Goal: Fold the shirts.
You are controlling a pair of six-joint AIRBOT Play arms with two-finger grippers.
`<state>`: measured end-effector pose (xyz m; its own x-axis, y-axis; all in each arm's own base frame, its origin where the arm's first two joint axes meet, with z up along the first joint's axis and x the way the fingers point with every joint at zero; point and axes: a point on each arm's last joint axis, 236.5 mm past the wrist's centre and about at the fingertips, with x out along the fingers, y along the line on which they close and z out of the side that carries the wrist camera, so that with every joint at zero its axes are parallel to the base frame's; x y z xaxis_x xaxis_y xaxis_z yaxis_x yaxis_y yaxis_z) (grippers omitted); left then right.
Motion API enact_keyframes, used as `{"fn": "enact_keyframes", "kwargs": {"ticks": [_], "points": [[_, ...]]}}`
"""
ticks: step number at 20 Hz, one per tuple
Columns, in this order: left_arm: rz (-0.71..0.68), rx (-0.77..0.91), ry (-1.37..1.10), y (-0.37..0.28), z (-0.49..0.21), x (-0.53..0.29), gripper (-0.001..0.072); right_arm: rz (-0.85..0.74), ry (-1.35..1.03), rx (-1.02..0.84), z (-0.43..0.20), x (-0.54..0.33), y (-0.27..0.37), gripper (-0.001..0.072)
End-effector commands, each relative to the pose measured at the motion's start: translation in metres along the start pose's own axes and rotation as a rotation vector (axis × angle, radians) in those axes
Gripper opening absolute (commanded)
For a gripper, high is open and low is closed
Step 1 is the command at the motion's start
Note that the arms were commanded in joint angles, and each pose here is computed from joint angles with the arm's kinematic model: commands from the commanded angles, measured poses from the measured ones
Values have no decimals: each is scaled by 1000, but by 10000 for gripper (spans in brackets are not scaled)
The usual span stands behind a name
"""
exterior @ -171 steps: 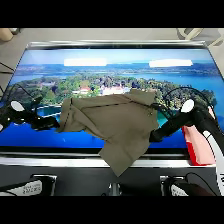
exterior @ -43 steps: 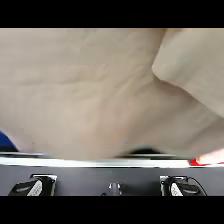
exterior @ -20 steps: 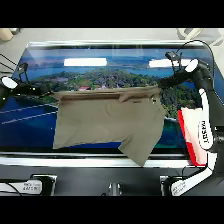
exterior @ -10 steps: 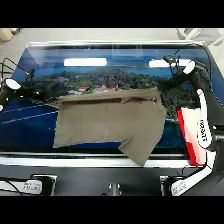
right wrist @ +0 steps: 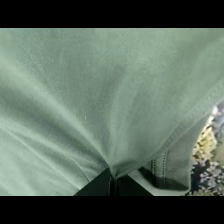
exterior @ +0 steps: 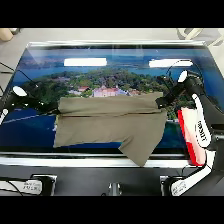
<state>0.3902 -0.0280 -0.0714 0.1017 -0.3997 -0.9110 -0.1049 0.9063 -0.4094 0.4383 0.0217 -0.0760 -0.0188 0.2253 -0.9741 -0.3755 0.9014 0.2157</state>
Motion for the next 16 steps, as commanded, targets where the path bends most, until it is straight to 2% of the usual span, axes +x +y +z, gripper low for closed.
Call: {"fn": "enact_keyframes", "kwargs": {"ticks": [1, 2, 3, 4, 5, 6, 7, 10, 12, 16], "points": [[-3, -16, 24, 0, -7, 3, 25, 14, 27, 28, -8, 5, 3, 14], [-6, -16, 30, 0, -8, 3, 26, 11, 23, 27, -7, 4, 3, 16], [-14, -15, 45, -3, -12, 2, 109, 8, 15, 27, -5, 1, 2, 106], [-20, -12, 70, -4, -16, -2, 408, -5, -11, 20, -1, -6, -1, 341], [-26, -11, 85, -5, -18, -10, 548, -15, -31, -20, 0, -19, -2, 530], [-22, -11, 90, -2, -17, -20, 546, -33, -54, -42, -1, -36, -6, 564], [5, -19, 86, 6, -16, -34, 545, -52, -86, -30, -5, -57, -13, 564], [121, -76, 76, 39, -31, -70, 546, 1, -18, 50, -58, -91, -18, 531], [130, -107, 81, 46, -62, -69, 543, 51, 54, 43, -93, -79, -2, 531], [118, -134, 142, 52, -144, -20, 541, 160, 24, 65, -128, -40, 44, 531]]}}
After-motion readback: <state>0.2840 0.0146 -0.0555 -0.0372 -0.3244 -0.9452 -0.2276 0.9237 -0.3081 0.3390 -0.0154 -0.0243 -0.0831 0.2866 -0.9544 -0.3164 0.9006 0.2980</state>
